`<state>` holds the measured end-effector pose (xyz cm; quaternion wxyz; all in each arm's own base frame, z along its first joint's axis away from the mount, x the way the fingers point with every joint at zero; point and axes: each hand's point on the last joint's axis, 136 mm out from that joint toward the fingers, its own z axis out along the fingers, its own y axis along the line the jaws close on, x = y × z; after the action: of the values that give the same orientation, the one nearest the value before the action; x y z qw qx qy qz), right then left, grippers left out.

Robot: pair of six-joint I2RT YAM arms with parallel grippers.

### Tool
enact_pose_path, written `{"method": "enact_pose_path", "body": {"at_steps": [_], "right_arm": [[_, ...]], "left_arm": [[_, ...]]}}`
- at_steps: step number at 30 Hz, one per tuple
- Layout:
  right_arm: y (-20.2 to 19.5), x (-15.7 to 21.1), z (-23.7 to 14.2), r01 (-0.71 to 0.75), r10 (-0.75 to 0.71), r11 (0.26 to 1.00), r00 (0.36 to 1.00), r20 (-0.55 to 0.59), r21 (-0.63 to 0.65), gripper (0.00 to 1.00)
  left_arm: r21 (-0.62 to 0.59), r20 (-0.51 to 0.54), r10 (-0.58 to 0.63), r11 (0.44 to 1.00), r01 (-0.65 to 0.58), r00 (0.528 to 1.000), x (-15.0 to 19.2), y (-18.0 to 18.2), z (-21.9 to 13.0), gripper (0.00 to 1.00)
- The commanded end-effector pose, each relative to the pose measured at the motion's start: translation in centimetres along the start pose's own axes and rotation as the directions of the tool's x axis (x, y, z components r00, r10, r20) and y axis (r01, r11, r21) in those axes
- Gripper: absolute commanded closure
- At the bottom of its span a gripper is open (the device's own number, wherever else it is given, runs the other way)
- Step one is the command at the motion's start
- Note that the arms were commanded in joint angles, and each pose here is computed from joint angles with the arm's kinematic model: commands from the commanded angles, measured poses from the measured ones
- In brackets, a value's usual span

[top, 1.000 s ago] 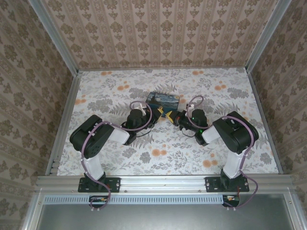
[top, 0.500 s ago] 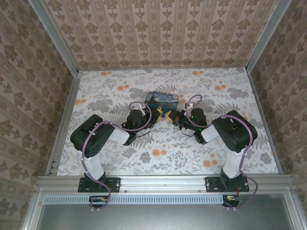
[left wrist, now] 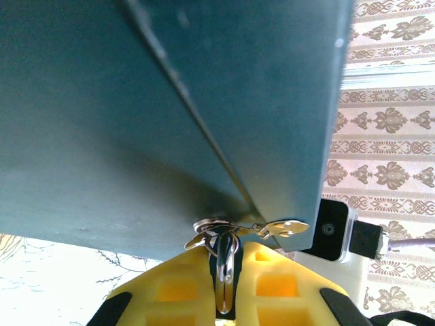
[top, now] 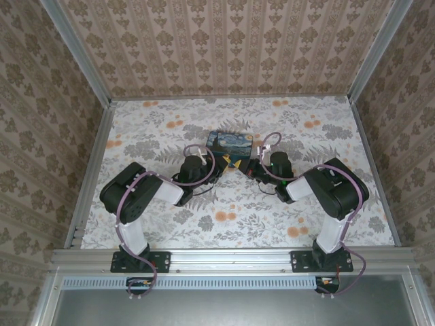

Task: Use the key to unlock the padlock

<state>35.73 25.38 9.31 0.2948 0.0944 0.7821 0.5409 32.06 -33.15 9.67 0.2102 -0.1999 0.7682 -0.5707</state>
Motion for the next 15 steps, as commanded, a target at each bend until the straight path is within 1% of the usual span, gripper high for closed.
{"method": "enact_pose_path", "body": {"at_steps": [1, 4, 7, 11, 15], "right_arm": [[6.3, -1.0, 0.5, 0.14, -0.134, 0.972, 0.99, 0.045, -0.187, 1.0], [7.1, -1.5, 0.3, 0.042, -0.028, 0.972, 0.998, 0.064, -0.231, 1.0], [7.0, -2.2, 0.3, -0.075, 0.095, 0.967, 0.993, 0.074, -0.242, 1.0], [6.8, -3.0, 0.5, -0.219, 0.243, 0.945, 0.967, 0.074, -0.244, 1.0], [6.0, -2.8, 1.0, -0.31, 0.328, 0.921, 0.943, 0.045, -0.236, 1.0]], "left_arm": [[0.009, -0.251, 0.013, 1.0, -0.011, 0.968, 6.1, 0.0, 0.3, 1.0], [0.007, -0.251, 0.014, 1.0, -0.013, 0.968, 6.1, 0.1, 0.3, 1.0], [0.007, -0.252, 0.015, 1.0, -0.013, 0.968, 6.1, 0.2, 0.3, 1.0], [0.003, -0.252, 0.012, 1.0, -0.012, 0.968, 6.1, 0.3, 0.3, 1.0], [0.004, -0.253, 0.011, 1.0, -0.011, 0.968, 6.1, 0.2, 0.3, 1.0]]}}
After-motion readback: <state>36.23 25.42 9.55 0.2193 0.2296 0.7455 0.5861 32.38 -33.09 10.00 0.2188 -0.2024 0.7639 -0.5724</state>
